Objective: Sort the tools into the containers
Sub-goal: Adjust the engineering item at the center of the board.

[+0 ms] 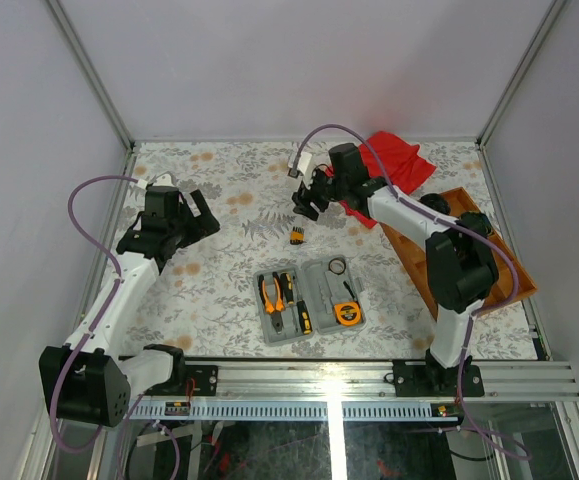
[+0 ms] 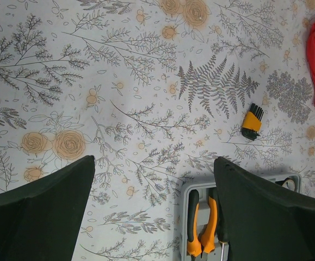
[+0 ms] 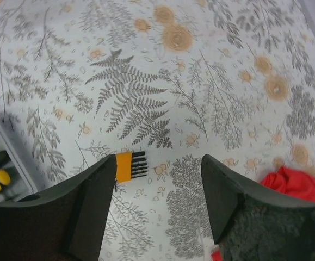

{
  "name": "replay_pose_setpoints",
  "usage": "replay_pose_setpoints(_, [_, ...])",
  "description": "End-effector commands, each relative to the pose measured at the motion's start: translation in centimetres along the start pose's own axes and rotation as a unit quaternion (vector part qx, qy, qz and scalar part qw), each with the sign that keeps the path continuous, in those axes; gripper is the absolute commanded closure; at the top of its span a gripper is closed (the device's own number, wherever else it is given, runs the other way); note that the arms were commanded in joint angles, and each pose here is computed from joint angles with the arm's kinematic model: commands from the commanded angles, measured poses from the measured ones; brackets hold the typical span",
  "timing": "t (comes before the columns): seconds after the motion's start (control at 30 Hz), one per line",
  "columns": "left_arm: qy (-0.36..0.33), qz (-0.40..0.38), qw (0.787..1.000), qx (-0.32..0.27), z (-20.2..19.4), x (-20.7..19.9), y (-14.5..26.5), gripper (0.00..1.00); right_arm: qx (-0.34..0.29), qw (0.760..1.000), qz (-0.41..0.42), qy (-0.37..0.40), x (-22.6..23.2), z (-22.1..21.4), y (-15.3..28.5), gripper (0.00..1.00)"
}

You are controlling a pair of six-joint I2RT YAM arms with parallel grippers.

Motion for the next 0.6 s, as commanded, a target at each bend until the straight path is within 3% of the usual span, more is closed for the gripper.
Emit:
replay_pose_setpoints(0.0, [0.005, -0.008, 1.000, -0.022, 0.5, 0.0, -0.1, 0.12, -0.049, 0.979, 0.115, 0.161, -1.0, 1.0, 0.1, 0.27])
replay_pose_setpoints(0.17, [0.005, -0.008, 1.000, -0.020, 0.5, 0.0, -0.1, 0.12, 0.016, 0.944, 0.185, 0.272, -2.2, 0.7, -1.2, 0.23])
replay_pose_setpoints(0.37, [0.005, -0.008, 1.000, -0.020, 0.5, 0.1, -0.2, 0.12, 0.108, 0.916, 0.237, 0.305, -3.7, -1.6, -3.0, 0.23])
replay_pose_setpoints(0.57, [0.009, -0.011, 1.000, -0.014, 0.5, 0.1, -0.4, 0.12, 0.110, 0.894, 0.283, 0.330, -3.0, -3.3, -4.0, 0.23])
Point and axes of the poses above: each gripper's point midway between its finger pads, its own y axis back along the fingers, its own x axis along the line the jaws close on, z = x × y, the point moved 10 cm from there along y, back along the fingers, and after that the axes turned 12 degrees about -y, right-handed, at the moved point
